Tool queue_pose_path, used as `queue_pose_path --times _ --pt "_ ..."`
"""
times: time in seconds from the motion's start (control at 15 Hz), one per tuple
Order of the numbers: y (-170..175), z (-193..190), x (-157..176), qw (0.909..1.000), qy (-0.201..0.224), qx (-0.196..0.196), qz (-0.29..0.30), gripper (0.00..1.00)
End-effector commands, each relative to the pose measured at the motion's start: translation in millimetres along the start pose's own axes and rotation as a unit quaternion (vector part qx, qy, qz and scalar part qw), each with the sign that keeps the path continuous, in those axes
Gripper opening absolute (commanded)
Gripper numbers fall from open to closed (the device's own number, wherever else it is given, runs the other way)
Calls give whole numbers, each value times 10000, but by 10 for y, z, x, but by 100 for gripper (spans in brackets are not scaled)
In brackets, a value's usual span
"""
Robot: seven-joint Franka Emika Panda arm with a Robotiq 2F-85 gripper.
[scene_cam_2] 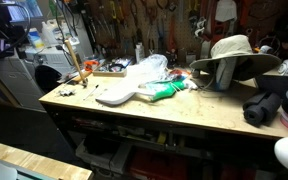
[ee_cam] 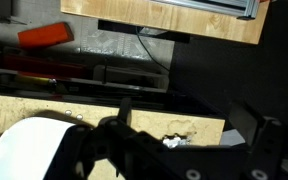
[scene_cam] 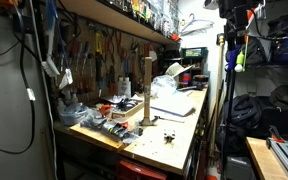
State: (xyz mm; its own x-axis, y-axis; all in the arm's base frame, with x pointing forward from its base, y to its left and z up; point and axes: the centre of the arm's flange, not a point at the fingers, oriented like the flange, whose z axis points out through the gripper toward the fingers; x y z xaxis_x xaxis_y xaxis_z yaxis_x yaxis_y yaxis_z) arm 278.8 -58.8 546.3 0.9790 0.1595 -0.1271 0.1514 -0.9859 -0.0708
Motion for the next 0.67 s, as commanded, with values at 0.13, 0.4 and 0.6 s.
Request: queue_pose_path --times 0.13,0.4,0.6 --pt "-93 217 89 9986 -282 423 -141 100" --pt "23 637 184 9914 -180 891 940 100" --pt "149 959 247 9807 35 1076 1629 100"
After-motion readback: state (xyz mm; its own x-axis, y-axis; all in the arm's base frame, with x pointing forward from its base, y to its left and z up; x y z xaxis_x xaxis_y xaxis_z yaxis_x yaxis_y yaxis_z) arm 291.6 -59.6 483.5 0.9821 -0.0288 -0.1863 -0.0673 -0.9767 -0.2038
